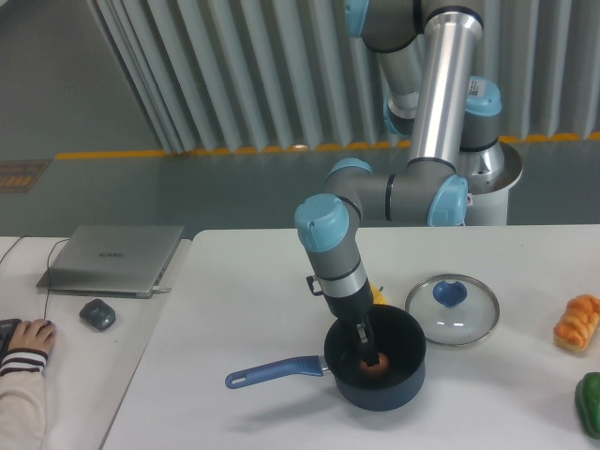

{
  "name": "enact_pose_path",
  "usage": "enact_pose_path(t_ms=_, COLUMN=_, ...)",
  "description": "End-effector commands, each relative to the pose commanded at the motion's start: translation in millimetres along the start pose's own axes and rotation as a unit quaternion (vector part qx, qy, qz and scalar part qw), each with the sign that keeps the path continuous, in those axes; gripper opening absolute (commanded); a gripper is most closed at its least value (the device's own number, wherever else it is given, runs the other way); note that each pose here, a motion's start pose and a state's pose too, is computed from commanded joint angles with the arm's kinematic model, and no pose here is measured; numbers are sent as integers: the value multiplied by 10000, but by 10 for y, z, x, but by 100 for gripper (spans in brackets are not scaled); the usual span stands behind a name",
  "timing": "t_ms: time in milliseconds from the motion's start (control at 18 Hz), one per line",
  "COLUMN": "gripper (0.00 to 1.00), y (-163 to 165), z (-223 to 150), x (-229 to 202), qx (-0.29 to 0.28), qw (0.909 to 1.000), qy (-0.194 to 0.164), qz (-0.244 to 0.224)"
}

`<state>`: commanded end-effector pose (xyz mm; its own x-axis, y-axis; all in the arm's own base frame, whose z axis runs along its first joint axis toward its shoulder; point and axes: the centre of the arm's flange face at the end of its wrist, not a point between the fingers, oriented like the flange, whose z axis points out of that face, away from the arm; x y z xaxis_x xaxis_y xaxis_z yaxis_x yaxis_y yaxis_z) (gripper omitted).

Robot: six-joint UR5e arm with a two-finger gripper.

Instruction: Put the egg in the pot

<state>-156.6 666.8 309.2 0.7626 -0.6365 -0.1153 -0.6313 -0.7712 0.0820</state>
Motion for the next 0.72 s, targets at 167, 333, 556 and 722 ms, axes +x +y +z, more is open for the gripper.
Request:
enact_pose_path(t_ms=167, gripper=99, y=14, z=-30, x=-4, qx=9, qw=10000, qy=-20, qz=-3)
enact_pose_path(t_ms=333, gripper=100, y=132, z=-221, x=-29, qx=53, qw=9999, qy=-124, qz=105)
enact_pose_path(t_ms=556, gripper=100, y=414, z=-437, x=-59, qx=50, qw=9997, qy=-127, qz=212)
enact_pose_path(t_ms=722, gripper=100, y=524, z=-554, x=-64, qx=49, qw=9996, qy=-125, qz=266)
